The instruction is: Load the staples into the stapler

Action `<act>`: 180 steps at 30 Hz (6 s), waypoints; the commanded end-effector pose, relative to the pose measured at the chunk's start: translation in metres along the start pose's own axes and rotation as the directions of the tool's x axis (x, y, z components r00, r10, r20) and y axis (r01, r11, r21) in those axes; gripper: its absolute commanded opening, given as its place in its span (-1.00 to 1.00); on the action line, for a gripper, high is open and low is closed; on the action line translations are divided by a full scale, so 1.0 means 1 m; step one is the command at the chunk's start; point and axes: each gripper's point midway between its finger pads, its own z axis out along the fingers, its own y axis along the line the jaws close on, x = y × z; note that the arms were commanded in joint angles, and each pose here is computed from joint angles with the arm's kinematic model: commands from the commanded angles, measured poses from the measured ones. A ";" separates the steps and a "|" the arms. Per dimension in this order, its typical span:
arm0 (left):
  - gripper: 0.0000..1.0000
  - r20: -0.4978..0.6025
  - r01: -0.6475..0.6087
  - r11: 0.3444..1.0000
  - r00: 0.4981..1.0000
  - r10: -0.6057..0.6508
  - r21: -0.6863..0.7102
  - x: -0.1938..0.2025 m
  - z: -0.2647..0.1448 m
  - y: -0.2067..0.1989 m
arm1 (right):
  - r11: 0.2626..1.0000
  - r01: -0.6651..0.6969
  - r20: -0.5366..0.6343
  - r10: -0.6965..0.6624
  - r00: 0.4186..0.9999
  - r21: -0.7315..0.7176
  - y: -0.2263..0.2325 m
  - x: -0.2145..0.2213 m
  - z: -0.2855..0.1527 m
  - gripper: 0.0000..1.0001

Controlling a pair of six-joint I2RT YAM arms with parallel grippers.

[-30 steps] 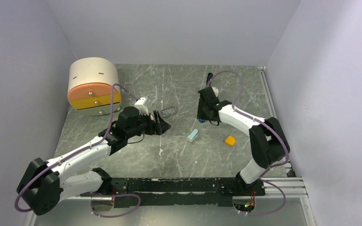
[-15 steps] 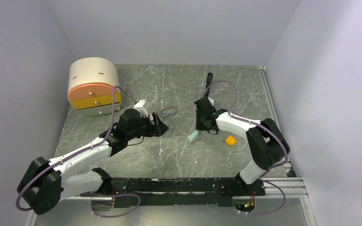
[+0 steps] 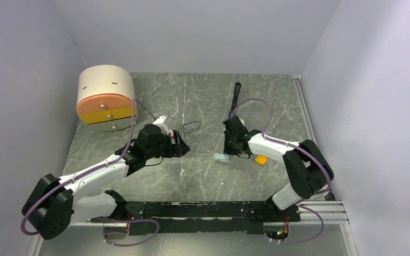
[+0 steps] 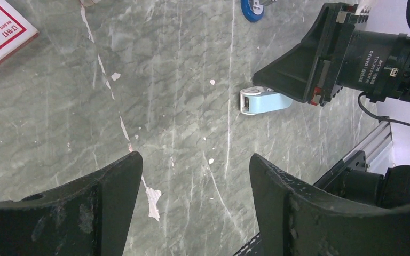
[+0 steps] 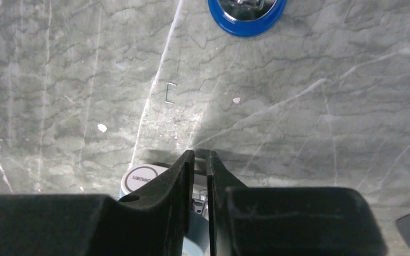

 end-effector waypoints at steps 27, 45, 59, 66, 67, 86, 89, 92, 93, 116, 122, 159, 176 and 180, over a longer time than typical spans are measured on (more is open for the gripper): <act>0.61 0.075 0.098 0.981 0.993 -0.087 -0.169 -0.015 -0.022 0.017 | 0.477 0.844 0.317 -0.784 0.534 -0.245 0.055 -0.034 -0.052 0.17; 0.62 0.113 0.083 0.985 0.991 -0.065 -0.154 -0.013 -0.036 0.022 | 0.274 0.863 0.095 -0.934 0.344 -0.425 0.037 0.026 -0.015 0.17; 0.61 0.072 0.143 0.976 0.989 -0.133 -0.165 0.010 -0.019 0.035 | 0.632 0.668 -0.010 -0.729 0.684 -0.393 0.065 0.025 0.009 -0.71; 0.62 0.068 0.126 0.981 0.991 -0.117 -0.146 0.013 -0.016 0.034 | 0.886 0.451 -0.130 -0.462 0.877 -0.106 0.058 0.019 0.042 -0.98; 0.62 0.068 0.126 0.982 0.991 -0.117 -0.142 0.014 -0.015 0.035 | 0.911 0.410 -0.107 -0.413 0.904 -0.050 0.054 0.014 0.044 -0.98; 0.65 0.103 0.066 0.994 0.993 -0.058 -0.083 0.005 0.012 0.029 | 0.991 0.130 0.012 -0.130 0.991 -0.002 0.053 0.013 0.012 0.17; 0.64 0.090 0.068 0.997 0.994 -0.063 -0.046 0.013 0.018 0.028 | 0.990 0.141 0.019 -0.141 0.990 -0.001 0.050 0.013 0.003 0.22; 0.64 0.064 0.083 0.996 0.995 -0.081 -0.029 0.022 0.023 0.029 | 0.989 0.150 0.006 -0.150 0.989 -0.004 0.047 0.019 -0.005 0.23; 0.63 0.059 0.086 0.996 0.995 -0.084 -0.021 0.024 0.024 0.027 | 0.988 0.155 0.000 -0.155 0.988 -0.006 0.047 0.022 -0.008 0.21; 0.62 -0.016 0.128 0.989 0.992 -0.127 0.078 0.053 0.037 0.024 | 0.973 0.221 0.102 -0.215 0.971 -0.058 0.070 0.013 -0.020 -0.35; 0.63 -0.036 0.132 0.987 0.991 -0.129 0.094 0.055 0.038 0.020 | 0.975 0.217 0.097 -0.211 0.973 -0.054 0.071 0.011 -0.026 -0.14; 0.08 -0.140 0.130 0.943 0.986 -0.090 0.306 0.079 0.055 -0.021 | 0.915 -0.235 0.102 0.282 0.954 -0.329 0.109 0.007 -0.048 -0.87; -0.22 -0.081 0.105 0.952 0.993 -0.085 0.288 0.064 0.065 -0.021 | 0.894 -0.247 0.042 0.282 0.959 -0.374 0.116 0.019 -0.046 -0.88; -0.39 -0.077 0.103 0.948 0.994 -0.084 0.300 0.063 0.066 -0.025 | 0.892 -0.243 0.031 0.275 0.961 -0.381 0.118 0.020 -0.048 -0.88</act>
